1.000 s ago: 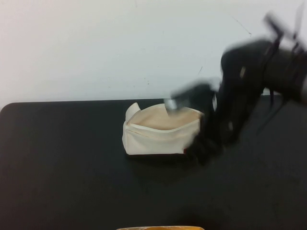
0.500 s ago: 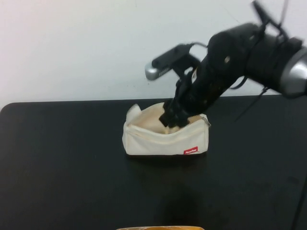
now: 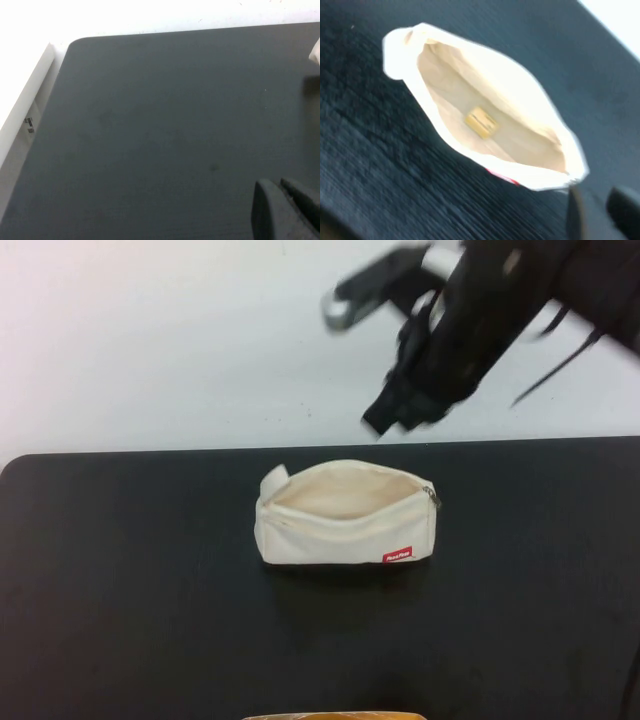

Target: Put eraser into pencil case

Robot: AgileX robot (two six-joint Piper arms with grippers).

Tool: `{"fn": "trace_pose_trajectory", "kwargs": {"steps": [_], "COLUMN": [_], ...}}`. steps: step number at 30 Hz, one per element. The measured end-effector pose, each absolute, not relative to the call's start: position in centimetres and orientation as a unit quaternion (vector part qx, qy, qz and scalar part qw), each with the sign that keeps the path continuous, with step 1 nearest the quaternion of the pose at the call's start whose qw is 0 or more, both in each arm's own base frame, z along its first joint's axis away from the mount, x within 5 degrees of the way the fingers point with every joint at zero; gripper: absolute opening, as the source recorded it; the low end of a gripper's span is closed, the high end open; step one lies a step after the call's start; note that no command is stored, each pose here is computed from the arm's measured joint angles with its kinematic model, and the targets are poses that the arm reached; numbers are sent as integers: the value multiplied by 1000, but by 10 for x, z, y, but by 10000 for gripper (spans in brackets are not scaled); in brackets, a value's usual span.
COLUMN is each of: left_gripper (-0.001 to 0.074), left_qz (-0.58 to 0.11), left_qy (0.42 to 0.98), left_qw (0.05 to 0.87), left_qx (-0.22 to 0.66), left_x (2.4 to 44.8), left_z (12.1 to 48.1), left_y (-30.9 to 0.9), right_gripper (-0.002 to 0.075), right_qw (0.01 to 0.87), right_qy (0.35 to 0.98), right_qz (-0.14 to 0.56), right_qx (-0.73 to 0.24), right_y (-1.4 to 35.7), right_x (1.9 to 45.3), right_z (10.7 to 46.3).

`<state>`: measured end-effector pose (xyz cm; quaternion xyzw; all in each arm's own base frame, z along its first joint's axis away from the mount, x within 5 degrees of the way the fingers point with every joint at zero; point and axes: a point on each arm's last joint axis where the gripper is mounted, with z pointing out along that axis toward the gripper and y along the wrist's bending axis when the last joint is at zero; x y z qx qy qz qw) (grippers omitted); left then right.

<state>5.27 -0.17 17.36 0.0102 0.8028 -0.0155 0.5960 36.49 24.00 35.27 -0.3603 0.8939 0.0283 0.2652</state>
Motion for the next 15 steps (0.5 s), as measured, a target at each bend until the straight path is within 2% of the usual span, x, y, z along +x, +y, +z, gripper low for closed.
{"fn": "trace_pose_trajectory", "kwargs": {"steps": [3, 8, 12, 15], "left_gripper": [-1, -1, -1, -1], "left_qz": [-16, -16, -16, -16], "left_qy": [803, 803, 803, 803], "left_qw": [596, 596, 596, 596], "left_qx": [10, 10, 10, 10], "left_x": [53, 53, 53, 53], "left_z": [174, 174, 174, 174], "left_y": [-2, -2, -2, -2], "right_gripper": [35, 6, 2, 1], "right_qw": [287, 339, 347, 372], "right_qy": [880, 861, 862, 859], "right_qz": [21, 6, -10, 0], "right_qx": [-377, -380, -368, -353], "right_y": [227, 196, 165, 145], "right_x": [347, 308, 268, 238], "right_z": [393, 441, 451, 438]}}
